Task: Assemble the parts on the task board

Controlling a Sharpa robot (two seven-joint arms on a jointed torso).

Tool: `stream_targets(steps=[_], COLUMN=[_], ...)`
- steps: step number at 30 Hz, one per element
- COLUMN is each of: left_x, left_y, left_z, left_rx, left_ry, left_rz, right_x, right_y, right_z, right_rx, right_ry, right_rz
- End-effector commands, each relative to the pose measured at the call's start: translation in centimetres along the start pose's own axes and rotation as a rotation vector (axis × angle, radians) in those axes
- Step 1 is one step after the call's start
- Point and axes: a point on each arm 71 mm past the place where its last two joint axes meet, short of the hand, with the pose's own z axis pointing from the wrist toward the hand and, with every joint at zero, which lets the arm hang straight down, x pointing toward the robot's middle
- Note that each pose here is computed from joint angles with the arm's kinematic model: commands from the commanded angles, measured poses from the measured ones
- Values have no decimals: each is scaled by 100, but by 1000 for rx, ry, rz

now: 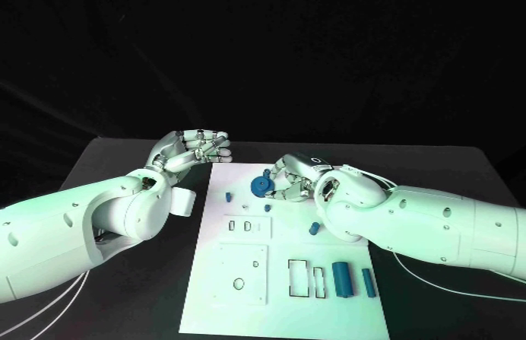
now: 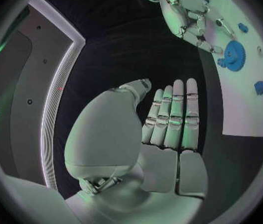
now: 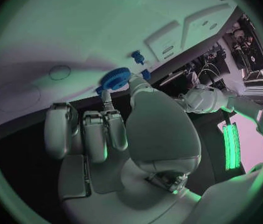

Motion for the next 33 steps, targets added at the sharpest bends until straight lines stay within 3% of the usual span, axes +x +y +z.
stream_targets(steps=[1, 5, 9, 18, 24, 33], left_x=[10, -5, -17, -3, -3, -9], left_y=[-11, -8, -4, 9, 19, 25], left_z=[6, 9, 13, 33, 44, 52], left_rx=[8, 8, 7, 7, 6, 5], left_ry=[14, 10, 7, 12, 13, 12], left_rz=[-8, -6, -5, -8, -8, -7], right_x=[-108, -297, -484, -693, -706, -614], right_y=[-34, -176, -403, -1050, -1347, -1527], right_z=[-106, -280, -453, -736, -853, -911], right_rx=[-27, -35, -22, 33, 79, 115], right_ry=[-76, -129, -144, -78, -45, 0], right_rz=[28, 83, 132, 173, 169, 163])
